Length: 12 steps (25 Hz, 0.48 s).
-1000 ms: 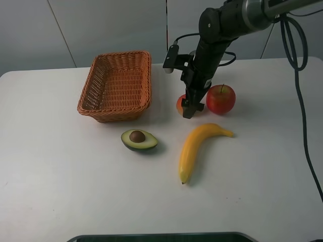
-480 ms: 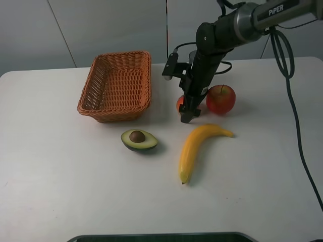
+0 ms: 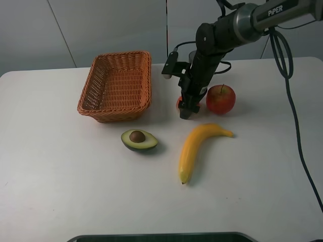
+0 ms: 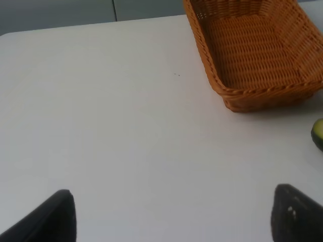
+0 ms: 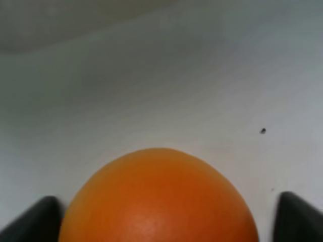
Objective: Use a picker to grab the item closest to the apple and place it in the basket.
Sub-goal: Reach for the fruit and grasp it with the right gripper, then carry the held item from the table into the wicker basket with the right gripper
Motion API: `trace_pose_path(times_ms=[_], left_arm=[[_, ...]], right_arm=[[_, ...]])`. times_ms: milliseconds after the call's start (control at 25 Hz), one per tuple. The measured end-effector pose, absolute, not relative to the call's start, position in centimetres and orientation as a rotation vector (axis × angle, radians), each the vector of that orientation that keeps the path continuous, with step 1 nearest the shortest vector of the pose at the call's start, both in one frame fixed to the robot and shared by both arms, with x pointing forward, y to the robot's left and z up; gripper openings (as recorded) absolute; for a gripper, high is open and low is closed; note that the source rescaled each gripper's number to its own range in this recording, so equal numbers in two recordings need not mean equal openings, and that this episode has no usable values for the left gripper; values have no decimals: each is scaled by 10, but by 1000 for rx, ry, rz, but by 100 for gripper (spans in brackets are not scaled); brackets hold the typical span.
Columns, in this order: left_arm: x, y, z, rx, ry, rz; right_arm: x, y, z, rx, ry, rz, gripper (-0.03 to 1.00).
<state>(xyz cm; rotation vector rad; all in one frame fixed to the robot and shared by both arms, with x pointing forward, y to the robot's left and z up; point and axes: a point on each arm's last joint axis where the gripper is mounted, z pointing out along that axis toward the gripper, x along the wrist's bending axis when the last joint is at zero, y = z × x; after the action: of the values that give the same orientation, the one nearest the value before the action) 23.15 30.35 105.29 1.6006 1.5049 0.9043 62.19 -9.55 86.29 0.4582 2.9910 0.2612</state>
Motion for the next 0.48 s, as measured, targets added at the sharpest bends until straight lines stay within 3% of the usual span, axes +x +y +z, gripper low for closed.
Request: trace_pose_path(times_ms=[40,480], left_arm=[[232,303,1053,1601,1505,904],[232,303,1053,1601,1505,904]], right_arm=[[622,-96,863,458,2993,260,0],[621,-96,863,459,2999,255,0]])
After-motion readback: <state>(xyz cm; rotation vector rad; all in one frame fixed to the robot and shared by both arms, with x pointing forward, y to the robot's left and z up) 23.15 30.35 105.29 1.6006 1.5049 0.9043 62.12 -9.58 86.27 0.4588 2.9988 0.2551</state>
